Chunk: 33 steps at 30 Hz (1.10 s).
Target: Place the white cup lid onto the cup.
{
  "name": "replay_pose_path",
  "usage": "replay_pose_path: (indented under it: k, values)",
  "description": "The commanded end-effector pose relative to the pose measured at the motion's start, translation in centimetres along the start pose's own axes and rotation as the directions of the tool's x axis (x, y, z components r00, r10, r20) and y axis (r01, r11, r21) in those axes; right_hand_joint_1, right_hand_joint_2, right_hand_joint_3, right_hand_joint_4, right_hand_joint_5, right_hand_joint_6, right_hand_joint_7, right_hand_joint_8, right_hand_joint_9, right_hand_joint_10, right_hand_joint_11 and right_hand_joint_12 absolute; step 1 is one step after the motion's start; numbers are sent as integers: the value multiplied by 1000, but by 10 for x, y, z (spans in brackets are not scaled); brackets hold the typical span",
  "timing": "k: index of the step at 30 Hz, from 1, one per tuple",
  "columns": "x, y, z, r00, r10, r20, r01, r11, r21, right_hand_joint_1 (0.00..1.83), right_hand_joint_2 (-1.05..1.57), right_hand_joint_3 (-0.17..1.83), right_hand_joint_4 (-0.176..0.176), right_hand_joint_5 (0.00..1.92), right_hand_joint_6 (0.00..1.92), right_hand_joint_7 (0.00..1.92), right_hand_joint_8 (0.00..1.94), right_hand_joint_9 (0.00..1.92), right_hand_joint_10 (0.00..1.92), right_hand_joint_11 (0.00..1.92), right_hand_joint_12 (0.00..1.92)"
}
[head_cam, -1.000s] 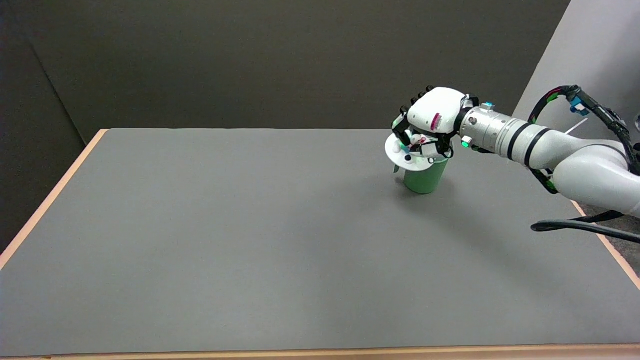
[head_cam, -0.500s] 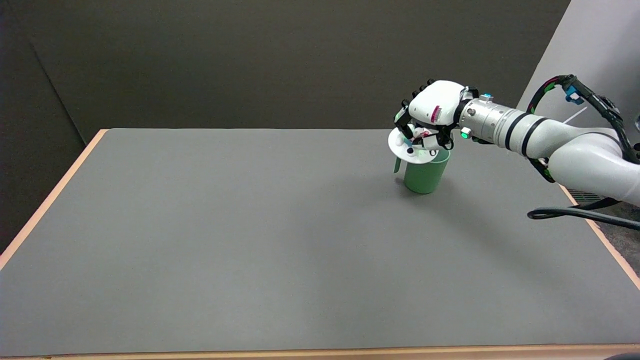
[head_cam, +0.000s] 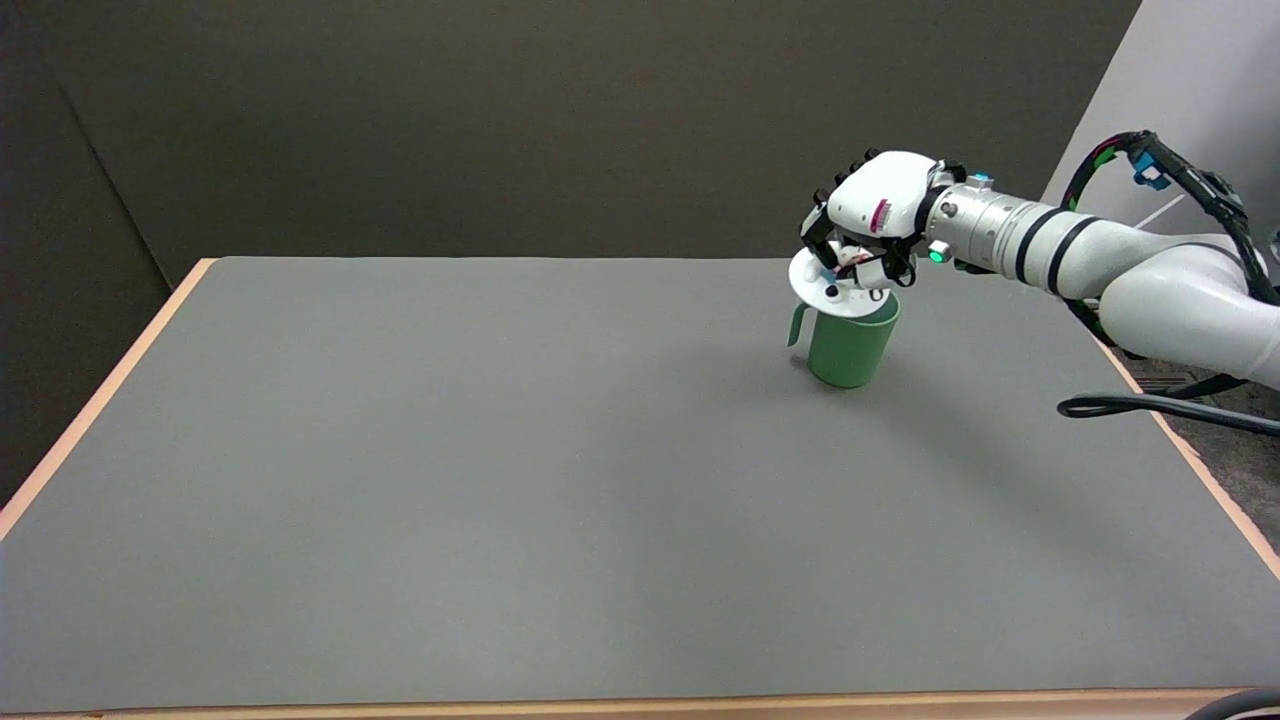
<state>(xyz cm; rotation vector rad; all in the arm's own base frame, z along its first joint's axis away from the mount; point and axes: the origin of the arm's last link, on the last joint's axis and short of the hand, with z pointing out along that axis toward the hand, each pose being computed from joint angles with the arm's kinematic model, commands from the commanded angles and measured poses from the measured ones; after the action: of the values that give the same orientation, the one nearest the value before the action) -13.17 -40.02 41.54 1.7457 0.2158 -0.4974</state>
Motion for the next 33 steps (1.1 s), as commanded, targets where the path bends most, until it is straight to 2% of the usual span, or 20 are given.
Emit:
replay_pose_path:
  k: [1,16,33]
  values:
    - [2,9,-6,999,-25,40,25,1000,0,950,1073,245,176,826,1239,1091,493,1096,457,887,1015]
    - [-8,21,-6,997,-23,69,26,999,-31,951,1072,246,176,827,1238,1092,495,1098,457,885,1035]
    - [-11,18,-5,997,-23,69,25,999,-28,951,1072,247,176,827,1238,1092,496,1099,458,881,1052]
